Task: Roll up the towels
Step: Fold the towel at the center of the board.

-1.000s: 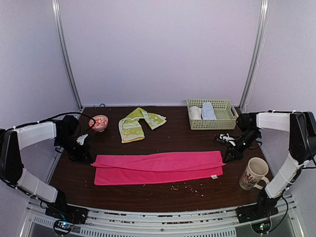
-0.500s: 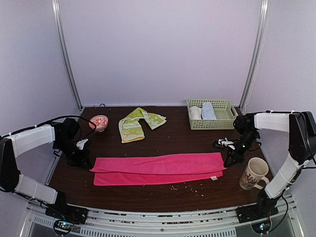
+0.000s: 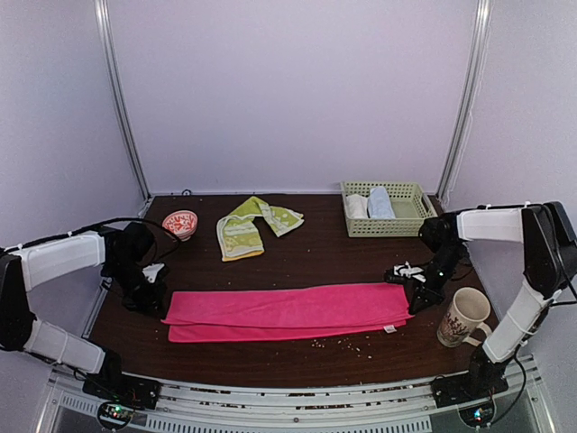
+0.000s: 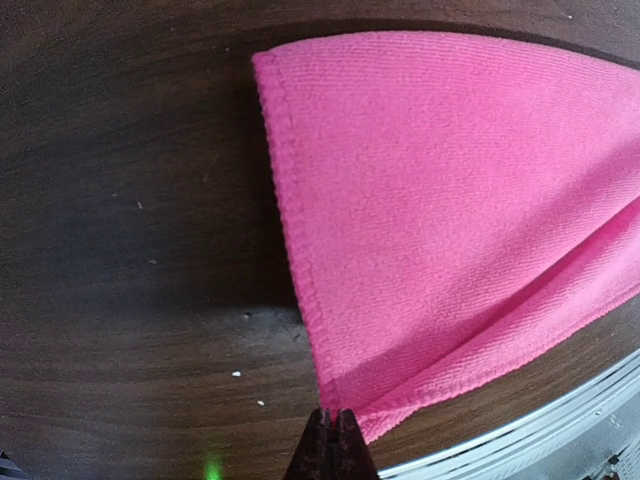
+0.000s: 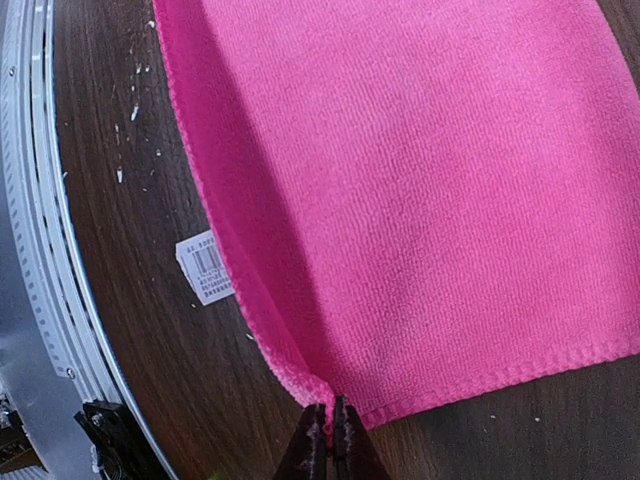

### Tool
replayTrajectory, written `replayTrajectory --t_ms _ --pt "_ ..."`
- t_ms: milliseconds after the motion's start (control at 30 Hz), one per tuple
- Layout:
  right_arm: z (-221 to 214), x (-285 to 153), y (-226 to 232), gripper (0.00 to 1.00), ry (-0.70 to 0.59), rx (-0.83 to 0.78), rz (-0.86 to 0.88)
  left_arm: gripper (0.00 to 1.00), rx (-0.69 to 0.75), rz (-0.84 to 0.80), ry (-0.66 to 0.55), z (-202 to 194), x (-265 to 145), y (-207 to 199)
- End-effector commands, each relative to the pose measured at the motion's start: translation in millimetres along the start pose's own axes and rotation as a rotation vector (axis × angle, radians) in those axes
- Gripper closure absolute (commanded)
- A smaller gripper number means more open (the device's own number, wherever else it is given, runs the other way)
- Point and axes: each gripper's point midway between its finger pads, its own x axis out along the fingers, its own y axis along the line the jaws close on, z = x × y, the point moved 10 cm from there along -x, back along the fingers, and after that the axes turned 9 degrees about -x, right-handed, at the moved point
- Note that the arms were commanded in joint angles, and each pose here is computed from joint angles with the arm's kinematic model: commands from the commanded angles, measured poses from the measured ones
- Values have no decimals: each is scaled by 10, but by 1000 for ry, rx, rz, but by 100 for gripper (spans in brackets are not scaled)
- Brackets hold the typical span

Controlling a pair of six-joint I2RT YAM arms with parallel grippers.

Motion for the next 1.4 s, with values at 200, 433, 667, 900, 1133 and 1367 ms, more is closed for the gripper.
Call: replayTrajectory --t_ms 200,433,667,900,1133,1367 --pt "-22 77 37 94 70 -40 -1 100 10 61 33 -78 58 -27" --pt "-33 44 104 75 107 -60 16 85 16 24 47 -123 3 -75" --pt "97 -239 91 67 81 -79 -32 70 43 37 -78 88 -328 -204" --pt "234 -598 97 67 39 -96 -123 67 7 8 -173 456 -168 -272" --pt "283 -564 -140 77 -14 -7 -326 67 -19 -35 -155 614 87 -275" --pt "382 -294 -372 76 -55 -5 -317 66 -33 -5 -179 746 306 -235"
